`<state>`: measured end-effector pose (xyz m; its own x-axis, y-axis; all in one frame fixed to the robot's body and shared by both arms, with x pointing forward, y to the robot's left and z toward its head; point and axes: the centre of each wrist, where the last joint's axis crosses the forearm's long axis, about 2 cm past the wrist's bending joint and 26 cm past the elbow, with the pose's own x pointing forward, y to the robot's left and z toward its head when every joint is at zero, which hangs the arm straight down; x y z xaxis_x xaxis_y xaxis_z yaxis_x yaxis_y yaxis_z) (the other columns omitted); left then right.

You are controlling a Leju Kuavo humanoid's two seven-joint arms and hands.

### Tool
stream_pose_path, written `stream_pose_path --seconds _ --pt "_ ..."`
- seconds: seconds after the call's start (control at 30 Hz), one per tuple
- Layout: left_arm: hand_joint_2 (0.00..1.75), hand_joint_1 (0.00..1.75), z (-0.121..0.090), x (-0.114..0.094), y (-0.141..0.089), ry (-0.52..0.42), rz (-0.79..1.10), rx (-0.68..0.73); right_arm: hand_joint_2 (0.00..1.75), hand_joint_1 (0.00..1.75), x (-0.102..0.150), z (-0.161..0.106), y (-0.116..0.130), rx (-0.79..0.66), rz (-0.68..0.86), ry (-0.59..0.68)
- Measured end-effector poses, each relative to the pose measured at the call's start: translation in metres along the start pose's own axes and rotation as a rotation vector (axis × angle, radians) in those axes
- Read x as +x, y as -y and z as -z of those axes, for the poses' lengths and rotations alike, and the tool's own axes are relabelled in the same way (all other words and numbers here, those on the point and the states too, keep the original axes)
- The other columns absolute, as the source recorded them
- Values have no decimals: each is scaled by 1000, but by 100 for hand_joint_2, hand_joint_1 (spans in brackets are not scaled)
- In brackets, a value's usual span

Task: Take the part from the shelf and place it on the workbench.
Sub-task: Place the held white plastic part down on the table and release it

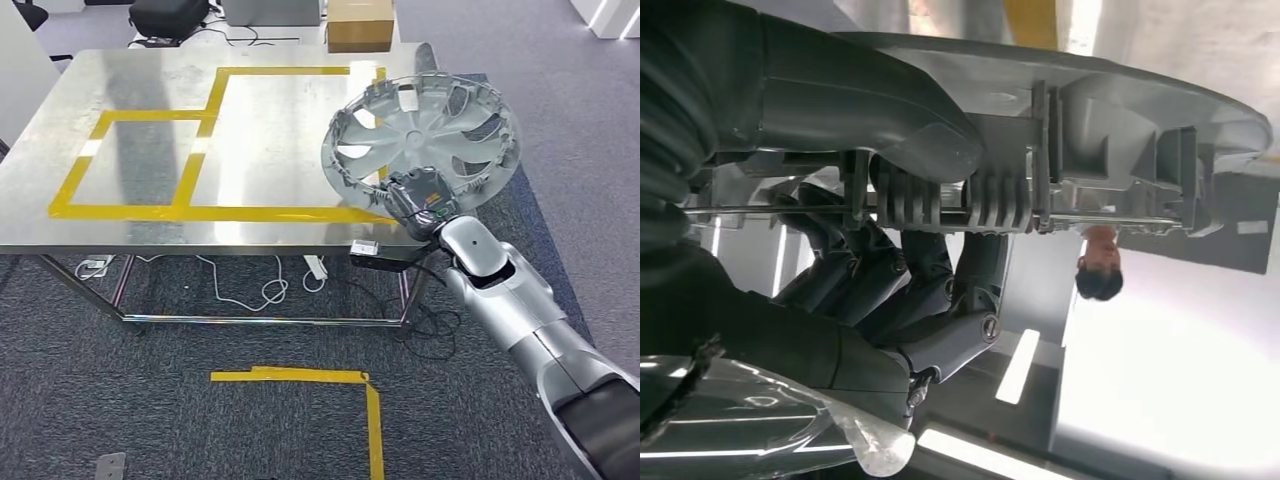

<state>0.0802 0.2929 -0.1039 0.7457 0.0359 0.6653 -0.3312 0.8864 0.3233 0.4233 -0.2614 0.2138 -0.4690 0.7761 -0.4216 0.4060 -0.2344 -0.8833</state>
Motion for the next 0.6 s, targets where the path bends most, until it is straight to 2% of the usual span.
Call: stream_pose_path --seconds 0.37,0.6 --pt "175 0 2 6 4 13 17 -20 175 175 19 8 -14 5 53 7" --pt "175 0 0 5 7 7 34 -39 175 175 43 5 -31 56 99 21"
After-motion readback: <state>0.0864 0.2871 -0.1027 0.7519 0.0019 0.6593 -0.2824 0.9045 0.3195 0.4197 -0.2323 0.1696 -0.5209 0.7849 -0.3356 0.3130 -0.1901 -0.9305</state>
